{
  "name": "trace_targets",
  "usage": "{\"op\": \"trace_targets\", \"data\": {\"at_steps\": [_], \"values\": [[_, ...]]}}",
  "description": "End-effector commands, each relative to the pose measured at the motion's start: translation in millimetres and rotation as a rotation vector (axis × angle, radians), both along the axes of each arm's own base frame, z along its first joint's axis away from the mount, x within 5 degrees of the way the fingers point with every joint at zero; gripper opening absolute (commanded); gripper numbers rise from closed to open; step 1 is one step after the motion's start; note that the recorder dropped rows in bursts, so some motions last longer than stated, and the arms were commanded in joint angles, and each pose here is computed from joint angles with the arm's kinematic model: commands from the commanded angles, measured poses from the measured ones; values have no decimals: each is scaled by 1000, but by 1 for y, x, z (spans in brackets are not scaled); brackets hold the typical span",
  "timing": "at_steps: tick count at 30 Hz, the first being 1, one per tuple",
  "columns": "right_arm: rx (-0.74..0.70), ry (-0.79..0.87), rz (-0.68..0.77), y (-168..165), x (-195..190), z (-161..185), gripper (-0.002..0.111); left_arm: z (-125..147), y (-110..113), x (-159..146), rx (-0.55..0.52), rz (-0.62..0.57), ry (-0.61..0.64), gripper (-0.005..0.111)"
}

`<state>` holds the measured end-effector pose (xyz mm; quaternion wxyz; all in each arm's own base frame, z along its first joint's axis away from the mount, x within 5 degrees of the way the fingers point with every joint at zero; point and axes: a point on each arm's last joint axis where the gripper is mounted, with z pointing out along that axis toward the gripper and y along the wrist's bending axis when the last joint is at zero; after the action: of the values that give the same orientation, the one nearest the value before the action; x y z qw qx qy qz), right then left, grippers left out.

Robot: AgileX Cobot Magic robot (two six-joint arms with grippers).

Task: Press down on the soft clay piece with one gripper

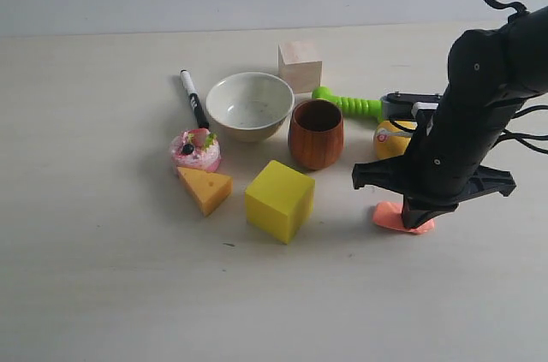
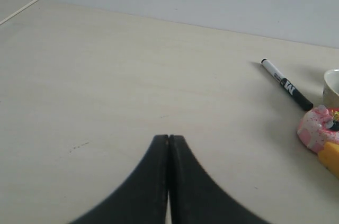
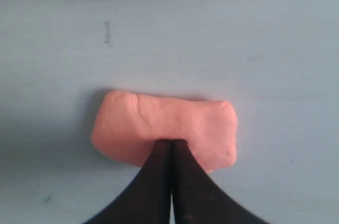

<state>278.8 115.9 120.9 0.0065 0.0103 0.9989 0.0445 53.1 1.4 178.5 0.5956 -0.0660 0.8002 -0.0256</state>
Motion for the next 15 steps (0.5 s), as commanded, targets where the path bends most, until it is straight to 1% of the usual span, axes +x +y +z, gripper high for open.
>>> {"op": "trace_targets", "data": {"at_steps": [1, 9, 15], "values": [[12, -41, 5, 1, 2, -1, 0, 2, 0, 0, -11, 1, -19, 0], [23, -84, 5, 3, 7, -2, 0, 2, 0, 0, -11, 1, -19, 0], [3, -39, 21, 3, 7, -21, 0, 2, 0, 0, -11, 1, -19, 0]]}}
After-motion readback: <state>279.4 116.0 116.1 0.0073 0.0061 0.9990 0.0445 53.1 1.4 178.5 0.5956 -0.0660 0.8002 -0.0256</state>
